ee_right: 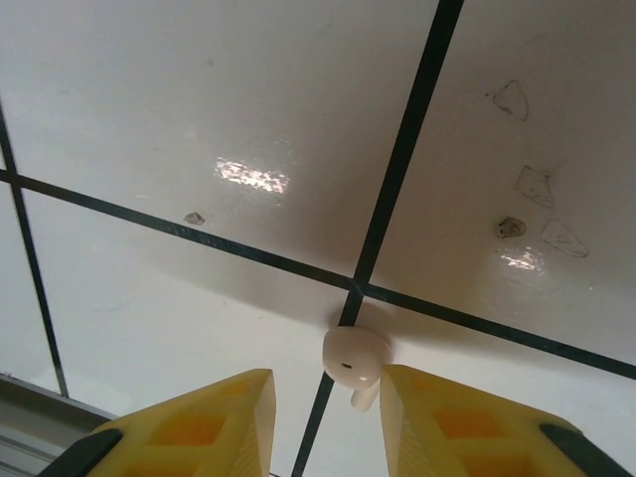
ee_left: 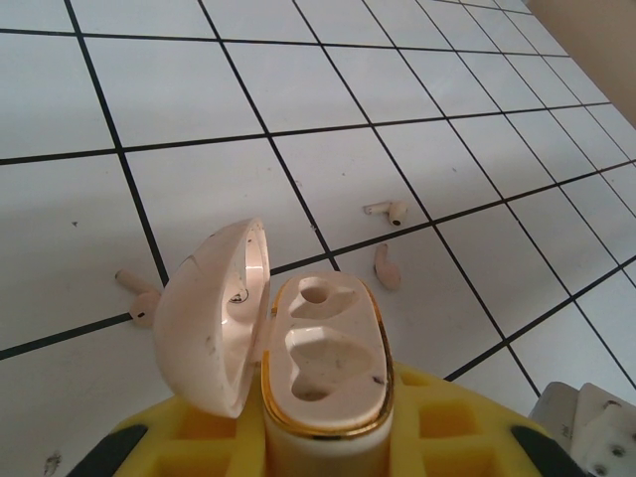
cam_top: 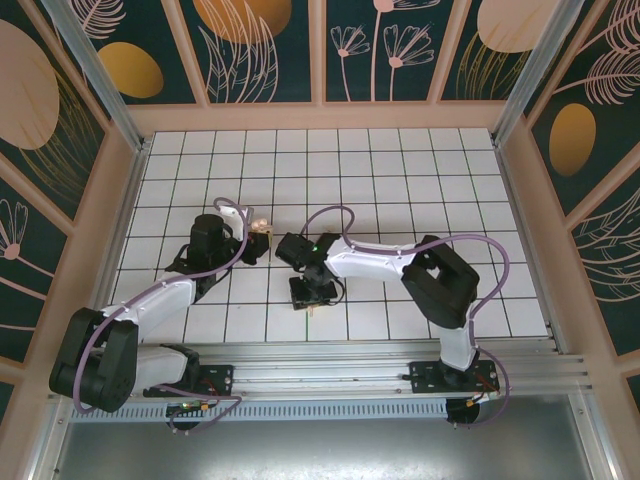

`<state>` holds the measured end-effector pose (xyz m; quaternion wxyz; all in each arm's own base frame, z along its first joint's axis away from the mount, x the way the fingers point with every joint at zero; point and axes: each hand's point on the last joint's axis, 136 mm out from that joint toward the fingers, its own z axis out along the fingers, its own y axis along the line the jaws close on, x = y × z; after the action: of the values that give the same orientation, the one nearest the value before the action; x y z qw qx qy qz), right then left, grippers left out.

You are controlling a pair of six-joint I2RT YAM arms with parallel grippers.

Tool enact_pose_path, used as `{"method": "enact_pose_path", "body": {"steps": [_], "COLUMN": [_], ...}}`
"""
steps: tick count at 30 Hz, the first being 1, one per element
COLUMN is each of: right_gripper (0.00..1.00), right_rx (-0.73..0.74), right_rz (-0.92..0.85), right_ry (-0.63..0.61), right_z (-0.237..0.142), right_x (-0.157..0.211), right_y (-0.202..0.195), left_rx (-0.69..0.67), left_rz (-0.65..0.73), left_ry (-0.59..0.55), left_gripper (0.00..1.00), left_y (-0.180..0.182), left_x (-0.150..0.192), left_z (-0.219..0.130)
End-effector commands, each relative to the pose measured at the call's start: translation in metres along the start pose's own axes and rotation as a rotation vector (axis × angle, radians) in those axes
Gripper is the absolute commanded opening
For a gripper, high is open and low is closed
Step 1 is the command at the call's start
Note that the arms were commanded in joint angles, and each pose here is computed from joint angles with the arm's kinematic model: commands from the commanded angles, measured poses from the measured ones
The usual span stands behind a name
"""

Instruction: Insert wireless bluetooth earbuds into charging case

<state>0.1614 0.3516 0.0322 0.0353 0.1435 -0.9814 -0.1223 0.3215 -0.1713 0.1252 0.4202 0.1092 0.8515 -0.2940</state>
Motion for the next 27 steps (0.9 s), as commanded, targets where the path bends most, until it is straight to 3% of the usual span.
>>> {"method": "enact_pose_path", "body": {"steps": [1, 27], "right_gripper": [0.34, 0.26], "right_rx": [0.059, 0.141], "right_rz": [-0.019, -0.021], "right_ry": [0.016, -0.063], "right_z": [0.006, 0.016], "right_x": [0.002, -0.010], "right_y": [-0.006, -0.017], "left_rx": [0.017, 0.030], "left_rz": [0.001, 0.010], "left_ry": [-0.043, -0.033], "left_gripper": [0.19, 0.20], "left_y": [-0.004, -0.006], "left_x": [-0.012, -0.009], "left_z": [-0.005, -0.004]}}
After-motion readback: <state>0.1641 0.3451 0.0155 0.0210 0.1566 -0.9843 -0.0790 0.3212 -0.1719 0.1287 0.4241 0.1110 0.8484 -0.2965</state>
